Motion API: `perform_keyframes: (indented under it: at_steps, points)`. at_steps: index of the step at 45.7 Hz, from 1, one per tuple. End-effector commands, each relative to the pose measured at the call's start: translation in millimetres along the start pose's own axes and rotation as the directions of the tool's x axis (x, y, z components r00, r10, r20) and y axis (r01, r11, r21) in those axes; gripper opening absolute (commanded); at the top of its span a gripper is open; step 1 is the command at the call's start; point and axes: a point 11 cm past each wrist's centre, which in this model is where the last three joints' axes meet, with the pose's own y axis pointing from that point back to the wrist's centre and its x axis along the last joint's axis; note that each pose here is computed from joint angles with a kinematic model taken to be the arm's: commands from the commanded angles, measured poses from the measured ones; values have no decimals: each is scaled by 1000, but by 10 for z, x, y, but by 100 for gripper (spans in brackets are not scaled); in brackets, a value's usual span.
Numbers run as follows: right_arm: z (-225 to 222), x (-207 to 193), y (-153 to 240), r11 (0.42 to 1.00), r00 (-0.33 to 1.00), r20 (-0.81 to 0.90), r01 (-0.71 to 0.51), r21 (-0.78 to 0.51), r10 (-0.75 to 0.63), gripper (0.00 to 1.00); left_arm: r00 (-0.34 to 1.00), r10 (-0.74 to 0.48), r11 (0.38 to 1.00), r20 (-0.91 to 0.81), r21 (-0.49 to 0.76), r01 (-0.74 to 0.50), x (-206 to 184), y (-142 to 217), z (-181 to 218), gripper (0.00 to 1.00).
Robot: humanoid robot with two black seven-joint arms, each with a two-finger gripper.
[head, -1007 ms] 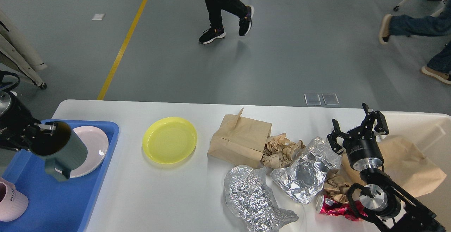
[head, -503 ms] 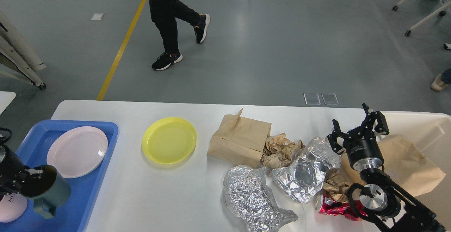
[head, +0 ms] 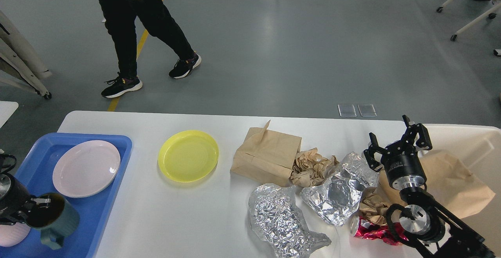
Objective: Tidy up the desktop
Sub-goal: 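Set the green mug down on the tray and open the left gripper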
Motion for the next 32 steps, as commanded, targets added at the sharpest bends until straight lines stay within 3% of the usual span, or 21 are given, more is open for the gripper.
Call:
perform_keyframes:
  at_steps: [1,8,13,25,32]
  points:
    - [-1,0,-1,1000,1000,-1,-1,0,1,100,1000,-3,1000,-8,-8,3,-5,-5,17,13]
    - [-1,-1,-1,1000,1000,0,0,0,0,100,994,24,998,-104,-61,-30,16,-7,30,58]
    - [-1,-1,-1,1000,1000,0,0,0,0,100,987,23,996,-156,-78,-36,10,-12,20,82]
    - [-1,-1,-1,1000,1000,0,0,0,0,100,984,-24,997,-178,-73,11,-90,13,-109,87]
    - [-1,-1,-1,1000,1000,0,0,0,0,100,986,-24,998,-164,-68,13,3,292,-115,92]
